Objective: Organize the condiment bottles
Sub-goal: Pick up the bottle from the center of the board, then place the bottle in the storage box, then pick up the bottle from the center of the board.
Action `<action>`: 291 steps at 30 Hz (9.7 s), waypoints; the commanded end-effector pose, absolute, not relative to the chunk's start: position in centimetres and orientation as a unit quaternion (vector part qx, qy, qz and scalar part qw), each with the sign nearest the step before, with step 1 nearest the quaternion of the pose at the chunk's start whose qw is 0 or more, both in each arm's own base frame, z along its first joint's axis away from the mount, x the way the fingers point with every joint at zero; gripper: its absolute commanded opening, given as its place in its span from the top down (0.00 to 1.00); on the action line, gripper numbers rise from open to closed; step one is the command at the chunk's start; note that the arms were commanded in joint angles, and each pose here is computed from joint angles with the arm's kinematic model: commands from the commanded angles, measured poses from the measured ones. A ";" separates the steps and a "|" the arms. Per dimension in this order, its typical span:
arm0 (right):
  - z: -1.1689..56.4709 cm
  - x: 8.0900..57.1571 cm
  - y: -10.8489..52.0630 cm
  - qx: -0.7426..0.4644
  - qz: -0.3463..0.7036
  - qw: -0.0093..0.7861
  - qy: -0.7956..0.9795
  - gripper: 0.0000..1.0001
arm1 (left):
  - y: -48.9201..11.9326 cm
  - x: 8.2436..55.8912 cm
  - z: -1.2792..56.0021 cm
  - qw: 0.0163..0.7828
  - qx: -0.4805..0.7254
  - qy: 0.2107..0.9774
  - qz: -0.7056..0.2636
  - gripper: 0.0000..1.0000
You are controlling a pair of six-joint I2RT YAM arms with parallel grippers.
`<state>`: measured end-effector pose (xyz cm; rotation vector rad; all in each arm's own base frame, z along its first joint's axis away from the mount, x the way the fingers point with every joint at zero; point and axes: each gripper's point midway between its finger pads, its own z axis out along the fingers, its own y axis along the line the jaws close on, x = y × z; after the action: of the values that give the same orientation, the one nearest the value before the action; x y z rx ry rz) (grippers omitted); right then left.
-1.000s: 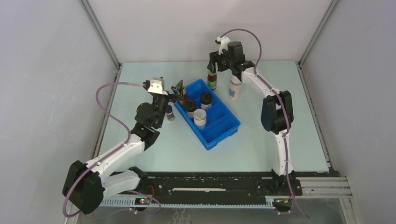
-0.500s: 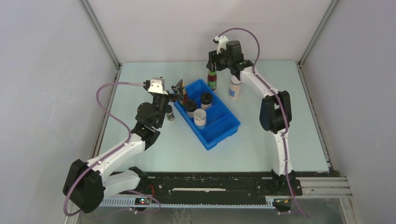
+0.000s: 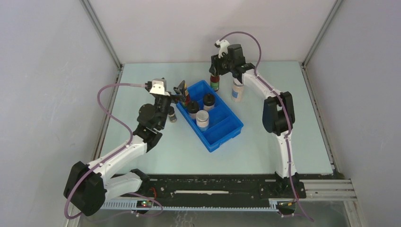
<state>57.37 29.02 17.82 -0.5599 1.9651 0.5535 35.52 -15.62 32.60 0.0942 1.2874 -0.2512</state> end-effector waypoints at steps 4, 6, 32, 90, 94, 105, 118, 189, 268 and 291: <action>19.0 56.8 29.2 -0.234 0.231 0.500 0.801 0.48 | -14.8 35.2 33.0 0.803 0.031 0.585 -0.111 0.08; 18.9 56.8 29.2 -0.235 0.232 0.498 0.802 0.54 | -14.7 35.1 32.9 0.802 0.030 0.586 -0.111 0.08; 20.7 58.1 27.7 -0.248 0.105 0.564 0.780 1.00 | -14.1 35.2 32.7 0.807 0.011 0.581 -0.107 0.08; 42.6 53.5 27.5 -0.217 0.130 0.720 0.647 1.00 | -14.0 34.7 34.6 0.808 0.009 0.578 -0.113 0.08; 44.2 51.7 28.2 -0.227 0.136 0.724 0.637 1.00 | -13.9 34.5 34.9 0.808 0.006 0.578 -0.118 0.08; 45.8 46.4 31.8 -0.263 0.156 0.724 0.618 1.00 | -13.7 34.2 36.1 0.814 0.001 0.568 -0.121 0.08; 43.4 43.2 34.4 -0.273 0.165 0.715 0.622 1.00 | -13.6 33.8 36.5 0.817 0.003 0.564 -0.125 0.08; 30.7 51.6 37.0 -0.272 0.222 0.650 0.674 1.00 | -15.0 37.6 33.4 0.809 -0.005 0.574 -0.123 0.08; 37.3 45.8 32.5 -0.208 0.162 0.684 0.680 0.32 | -6.9 37.4 29.8 0.612 -0.165 0.772 -0.040 0.00; 37.1 41.0 28.8 -0.171 0.167 0.683 0.690 0.30 | -6.8 41.9 18.7 0.383 -0.198 0.899 -0.076 0.00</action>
<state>41.97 29.30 34.74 -0.4226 1.5987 0.3525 40.14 -5.80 16.94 -0.5013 2.3191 -0.0976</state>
